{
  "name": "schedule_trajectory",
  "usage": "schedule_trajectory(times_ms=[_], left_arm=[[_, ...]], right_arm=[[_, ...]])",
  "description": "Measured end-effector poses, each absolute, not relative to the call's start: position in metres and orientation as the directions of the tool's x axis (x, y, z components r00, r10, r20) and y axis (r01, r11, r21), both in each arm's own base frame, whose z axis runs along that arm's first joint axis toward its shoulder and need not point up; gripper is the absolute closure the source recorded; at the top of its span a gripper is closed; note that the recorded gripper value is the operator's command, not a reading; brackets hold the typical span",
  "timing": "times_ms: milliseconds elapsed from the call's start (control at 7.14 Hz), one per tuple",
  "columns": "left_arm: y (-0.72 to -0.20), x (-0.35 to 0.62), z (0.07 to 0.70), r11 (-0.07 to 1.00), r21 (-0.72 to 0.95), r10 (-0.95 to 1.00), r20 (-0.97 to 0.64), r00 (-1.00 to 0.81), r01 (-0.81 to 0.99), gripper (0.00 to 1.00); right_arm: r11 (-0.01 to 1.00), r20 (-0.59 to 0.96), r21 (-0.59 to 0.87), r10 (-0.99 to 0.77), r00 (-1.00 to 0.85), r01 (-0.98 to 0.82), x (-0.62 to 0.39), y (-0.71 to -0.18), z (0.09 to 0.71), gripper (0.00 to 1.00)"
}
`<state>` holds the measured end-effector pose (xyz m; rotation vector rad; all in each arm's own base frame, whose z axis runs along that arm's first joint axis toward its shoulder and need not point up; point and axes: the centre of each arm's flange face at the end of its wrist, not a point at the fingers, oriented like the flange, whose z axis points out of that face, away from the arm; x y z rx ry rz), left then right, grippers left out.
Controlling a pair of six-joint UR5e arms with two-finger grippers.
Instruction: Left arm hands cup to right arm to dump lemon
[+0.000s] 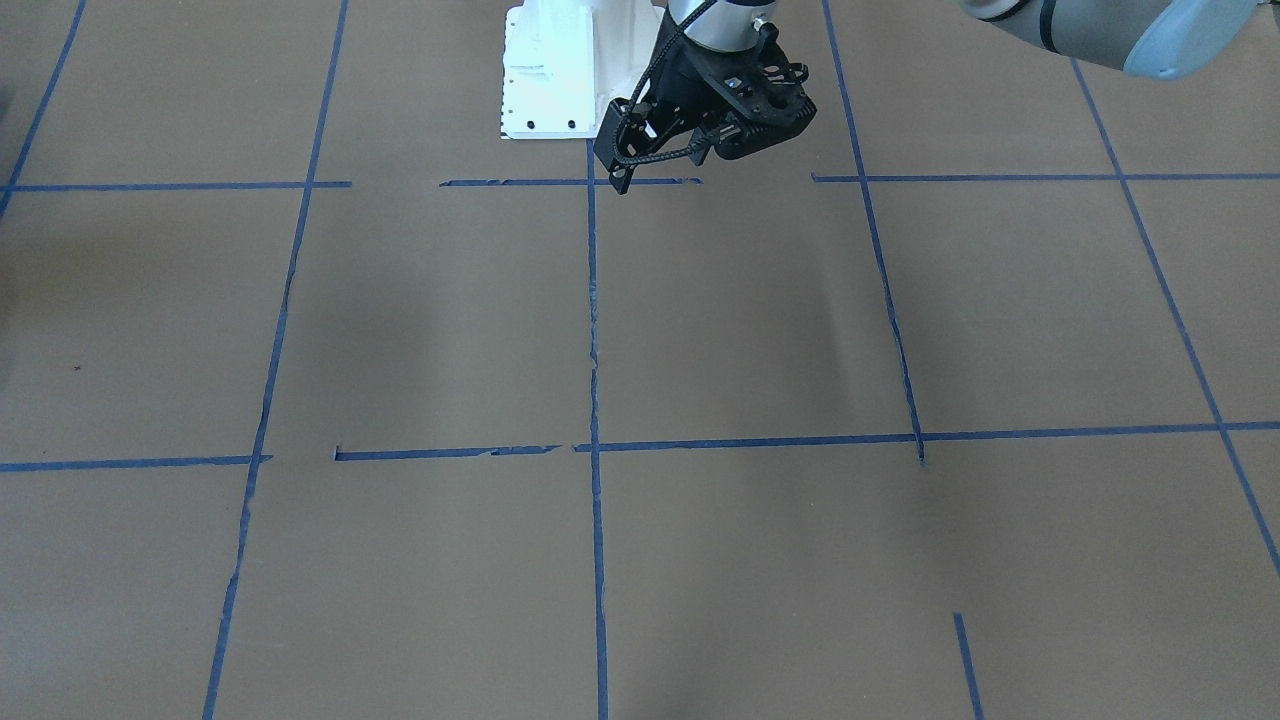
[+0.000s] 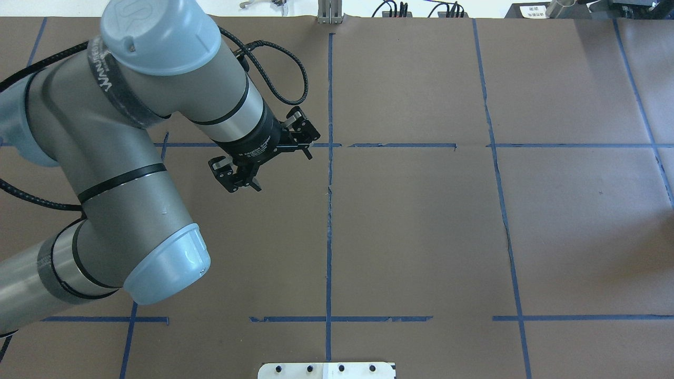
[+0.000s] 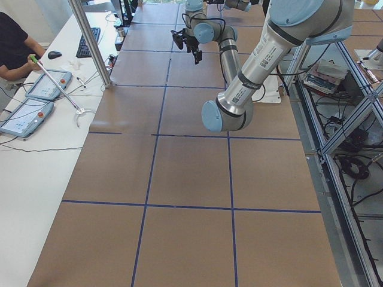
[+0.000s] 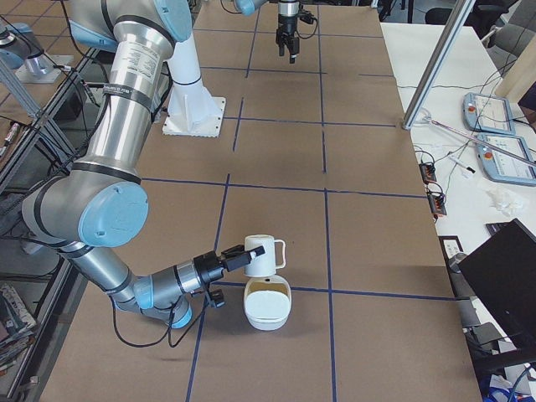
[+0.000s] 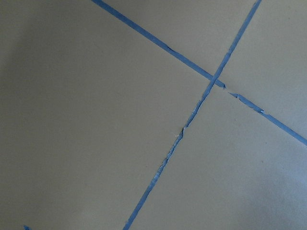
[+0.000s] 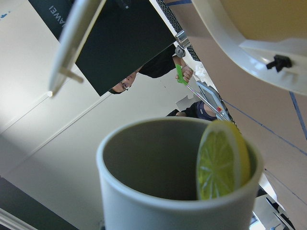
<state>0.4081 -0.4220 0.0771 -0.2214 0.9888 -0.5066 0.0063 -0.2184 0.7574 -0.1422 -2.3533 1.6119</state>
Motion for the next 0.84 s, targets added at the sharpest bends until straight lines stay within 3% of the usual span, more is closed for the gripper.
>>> schedule_trajectory(times_ms=[560,841], left_arm=[[-0.4234,0.4027,0.0746,0.858,-0.380,-0.507,-0.736,0.448,0.346,0.00],[-0.4218,0.3993,0.0730,0.856,-0.375,-0.509,-0.733,0.452,0.355,0.00]], right_arm=[[0.330,-0.002,-0.940,0.254,-0.967,0.088,0.0229,-0.2161,0.7642,0.80],[0.318,0.017,-0.945,0.279,-0.960,0.076,0.0156,-0.2172,0.7642,0.80]])
